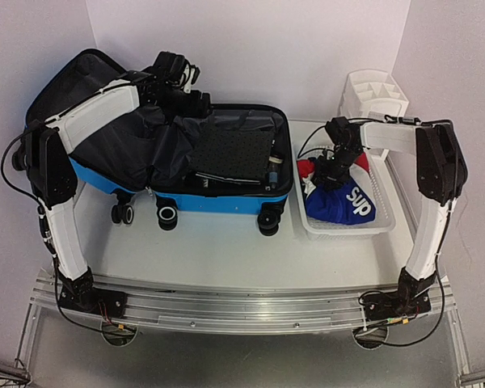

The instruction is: Open, take out, and arrange the luggage

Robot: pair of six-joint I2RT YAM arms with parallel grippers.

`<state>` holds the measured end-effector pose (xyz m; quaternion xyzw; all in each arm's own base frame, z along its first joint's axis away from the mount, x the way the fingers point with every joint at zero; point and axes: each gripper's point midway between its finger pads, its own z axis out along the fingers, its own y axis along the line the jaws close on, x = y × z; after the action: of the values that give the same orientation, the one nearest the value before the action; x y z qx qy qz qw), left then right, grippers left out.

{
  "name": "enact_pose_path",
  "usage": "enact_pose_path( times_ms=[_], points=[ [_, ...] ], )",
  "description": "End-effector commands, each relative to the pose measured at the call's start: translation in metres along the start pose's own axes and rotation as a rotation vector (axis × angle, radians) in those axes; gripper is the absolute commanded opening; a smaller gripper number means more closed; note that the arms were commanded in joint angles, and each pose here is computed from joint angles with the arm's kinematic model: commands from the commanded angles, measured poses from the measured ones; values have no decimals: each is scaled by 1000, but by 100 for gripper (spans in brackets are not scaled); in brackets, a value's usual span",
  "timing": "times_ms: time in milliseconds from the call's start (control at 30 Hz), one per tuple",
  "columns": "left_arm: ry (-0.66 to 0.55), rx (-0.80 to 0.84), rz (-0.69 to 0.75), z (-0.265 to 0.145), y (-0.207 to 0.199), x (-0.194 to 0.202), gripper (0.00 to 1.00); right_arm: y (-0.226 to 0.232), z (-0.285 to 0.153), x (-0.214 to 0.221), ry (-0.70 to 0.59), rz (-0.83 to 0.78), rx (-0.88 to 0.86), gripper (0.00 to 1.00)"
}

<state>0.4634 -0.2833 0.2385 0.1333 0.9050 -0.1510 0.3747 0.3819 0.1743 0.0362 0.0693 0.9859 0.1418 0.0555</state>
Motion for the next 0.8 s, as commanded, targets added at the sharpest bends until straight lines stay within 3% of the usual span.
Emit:
enact_pose_path(
  times_ms=[0, 233, 367, 567, 767],
  points=[
    [-32, -7, 30, -28, 17, -9, 85, 7, -30, -25, -97, -26, 16, 40],
    [86, -20, -88, -10, 61, 14, 84, 32, -128, -51, -315, -38, -15, 47],
    [205, 21, -189, 10, 74, 39, 76, 88, -153, -54, -396, -119, -72, 54],
    [242, 207, -218, 23, 46, 52, 80, 169, -118, -44, -352, -161, -170, 60],
    [335, 262, -256, 44, 40, 93, 86, 167, -60, -42, -261, -24, -125, 60]
  ],
)
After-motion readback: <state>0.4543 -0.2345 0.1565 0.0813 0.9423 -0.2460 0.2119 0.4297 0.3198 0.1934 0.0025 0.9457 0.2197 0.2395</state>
